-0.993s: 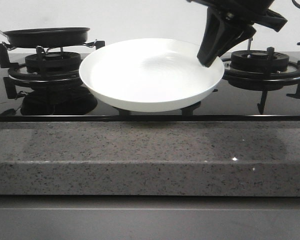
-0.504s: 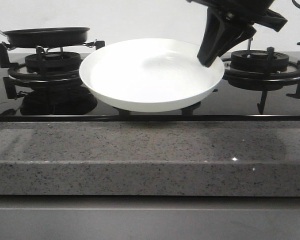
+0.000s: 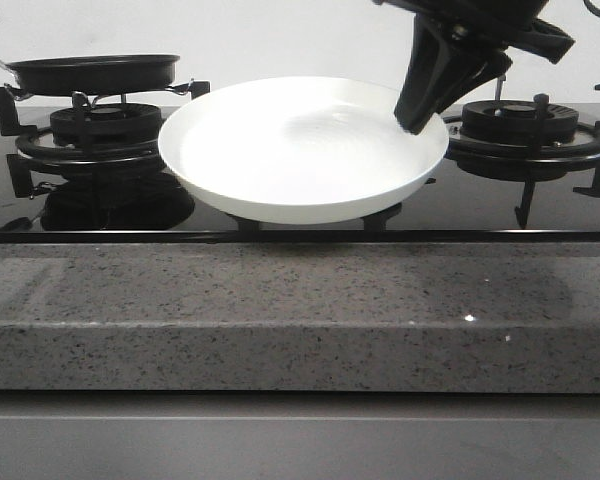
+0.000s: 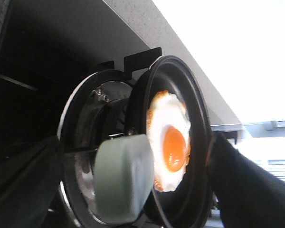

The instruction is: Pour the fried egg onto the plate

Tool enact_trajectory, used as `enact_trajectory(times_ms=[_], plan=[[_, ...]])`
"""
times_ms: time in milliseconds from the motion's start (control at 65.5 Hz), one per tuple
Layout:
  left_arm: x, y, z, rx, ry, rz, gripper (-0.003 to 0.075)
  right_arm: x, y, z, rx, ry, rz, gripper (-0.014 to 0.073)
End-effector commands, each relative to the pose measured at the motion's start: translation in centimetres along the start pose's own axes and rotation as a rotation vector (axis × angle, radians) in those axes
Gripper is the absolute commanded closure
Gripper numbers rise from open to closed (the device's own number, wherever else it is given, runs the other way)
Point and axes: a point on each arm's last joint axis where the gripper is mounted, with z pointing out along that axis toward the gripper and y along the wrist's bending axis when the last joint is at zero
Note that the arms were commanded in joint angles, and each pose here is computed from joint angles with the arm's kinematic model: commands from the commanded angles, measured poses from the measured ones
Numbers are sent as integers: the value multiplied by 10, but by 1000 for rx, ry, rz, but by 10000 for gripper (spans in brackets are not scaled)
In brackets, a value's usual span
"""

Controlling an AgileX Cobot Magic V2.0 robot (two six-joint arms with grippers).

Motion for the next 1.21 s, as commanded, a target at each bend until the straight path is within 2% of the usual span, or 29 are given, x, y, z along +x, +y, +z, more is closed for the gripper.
enact_trajectory(times_ms=[0, 336, 611, 871, 947, 1191], plan=[[-4, -40, -13, 138, -36, 27, 168, -10, 8, -21, -13, -104, -15, 692], [-5, -43, -14, 170, -42, 4, 397, -10, 8, -21, -13, -104, -15, 692], [-2, -43, -14, 176, -14, 7, 452, -10, 8, -21, -13, -104, -15, 692], [1, -36, -13, 100, 25, 35, 466, -10, 8, -21, -13, -104, -15, 692], [2, -36, -13, 96, 27, 36, 499, -10, 8, -21, -13, -104, -15, 692], [2, -36, -13, 97, 27, 36, 683, -10, 8, -21, -13, -104, -15, 692]])
